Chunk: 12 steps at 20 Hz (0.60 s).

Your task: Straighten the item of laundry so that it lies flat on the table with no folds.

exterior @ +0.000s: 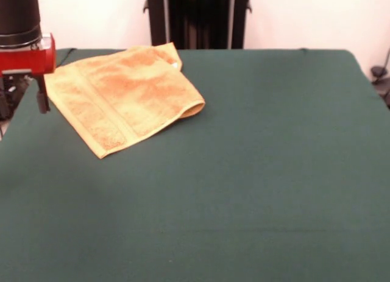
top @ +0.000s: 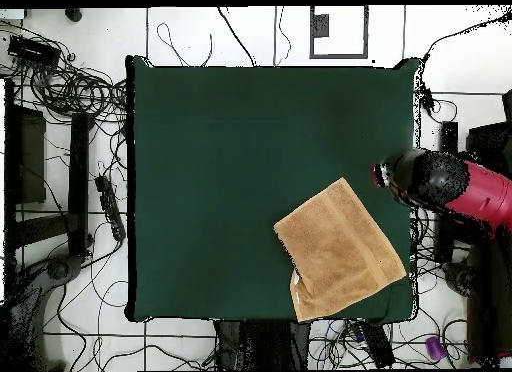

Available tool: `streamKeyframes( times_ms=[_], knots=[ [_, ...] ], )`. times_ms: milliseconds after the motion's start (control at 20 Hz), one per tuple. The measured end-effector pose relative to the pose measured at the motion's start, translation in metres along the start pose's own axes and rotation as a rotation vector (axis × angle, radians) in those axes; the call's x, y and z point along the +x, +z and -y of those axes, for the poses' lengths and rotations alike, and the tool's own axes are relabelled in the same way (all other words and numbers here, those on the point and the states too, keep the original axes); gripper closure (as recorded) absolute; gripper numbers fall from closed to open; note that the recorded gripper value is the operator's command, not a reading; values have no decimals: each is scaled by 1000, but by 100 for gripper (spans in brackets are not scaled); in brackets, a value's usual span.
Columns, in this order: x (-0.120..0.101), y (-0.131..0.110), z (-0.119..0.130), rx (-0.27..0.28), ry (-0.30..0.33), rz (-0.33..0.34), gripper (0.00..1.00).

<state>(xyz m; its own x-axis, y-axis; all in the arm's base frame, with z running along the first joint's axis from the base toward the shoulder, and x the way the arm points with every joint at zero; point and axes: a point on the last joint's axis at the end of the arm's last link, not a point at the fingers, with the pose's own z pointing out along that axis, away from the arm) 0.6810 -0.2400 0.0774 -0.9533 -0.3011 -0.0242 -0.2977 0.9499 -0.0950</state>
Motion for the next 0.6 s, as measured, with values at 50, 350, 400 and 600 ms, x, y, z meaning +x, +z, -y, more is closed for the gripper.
streamKeyframes(
  times_ms=[50,350,400,600],
  knots=[
    [4,2,-2,-5,1,-4,0],
    [19,9,-16,-22,-1,-9,0],
    [21,10,-18,-23,-3,-7,0],
    [26,12,-26,-24,-8,-1,0]
  ],
)
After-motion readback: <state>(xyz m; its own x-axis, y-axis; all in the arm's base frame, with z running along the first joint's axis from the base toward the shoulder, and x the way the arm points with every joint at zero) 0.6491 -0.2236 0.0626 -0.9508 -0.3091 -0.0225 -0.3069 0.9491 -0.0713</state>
